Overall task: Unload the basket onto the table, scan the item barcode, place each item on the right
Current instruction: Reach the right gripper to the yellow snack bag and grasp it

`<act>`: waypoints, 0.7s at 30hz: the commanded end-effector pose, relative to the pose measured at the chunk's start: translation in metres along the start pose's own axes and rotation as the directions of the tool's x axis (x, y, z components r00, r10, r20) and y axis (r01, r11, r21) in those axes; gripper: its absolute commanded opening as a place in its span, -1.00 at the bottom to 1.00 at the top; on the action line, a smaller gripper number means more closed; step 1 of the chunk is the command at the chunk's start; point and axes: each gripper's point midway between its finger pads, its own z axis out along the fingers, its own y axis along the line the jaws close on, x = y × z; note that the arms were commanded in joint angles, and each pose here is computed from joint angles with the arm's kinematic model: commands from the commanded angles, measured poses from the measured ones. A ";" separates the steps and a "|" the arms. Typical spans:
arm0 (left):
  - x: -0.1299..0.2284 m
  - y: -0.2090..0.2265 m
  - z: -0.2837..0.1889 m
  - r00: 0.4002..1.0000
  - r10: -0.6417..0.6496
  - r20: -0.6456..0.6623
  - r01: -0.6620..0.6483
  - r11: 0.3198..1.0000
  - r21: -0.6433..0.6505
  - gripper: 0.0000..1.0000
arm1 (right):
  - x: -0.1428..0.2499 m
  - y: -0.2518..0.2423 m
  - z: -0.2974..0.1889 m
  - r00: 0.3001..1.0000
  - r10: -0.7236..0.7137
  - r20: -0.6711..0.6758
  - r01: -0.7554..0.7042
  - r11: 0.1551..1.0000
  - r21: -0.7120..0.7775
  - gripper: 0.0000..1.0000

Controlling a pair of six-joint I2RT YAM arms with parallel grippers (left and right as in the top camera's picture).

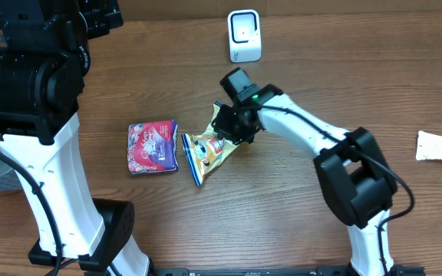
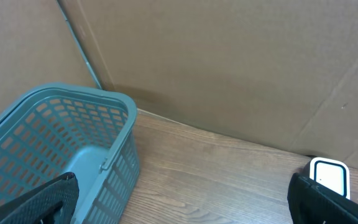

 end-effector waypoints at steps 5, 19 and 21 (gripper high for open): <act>0.001 0.003 0.007 1.000 0.015 -0.006 -0.016 1.000 -0.022 1.00 | 0.037 0.032 -0.118 0.926 0.029 -0.377 -0.173 0.920 -0.353 -0.93; 0.001 0.003 0.007 1.000 0.015 -0.006 -0.016 1.000 -0.022 1.00 | 0.060 -0.037 -0.162 0.534 0.591 -0.604 -0.697 0.713 0.082 -0.93; 0.001 0.003 0.007 1.000 0.015 -0.006 -0.016 1.000 -0.022 1.00 | 0.066 -0.046 -0.163 0.437 0.703 -0.561 -0.749 0.630 0.205 -0.93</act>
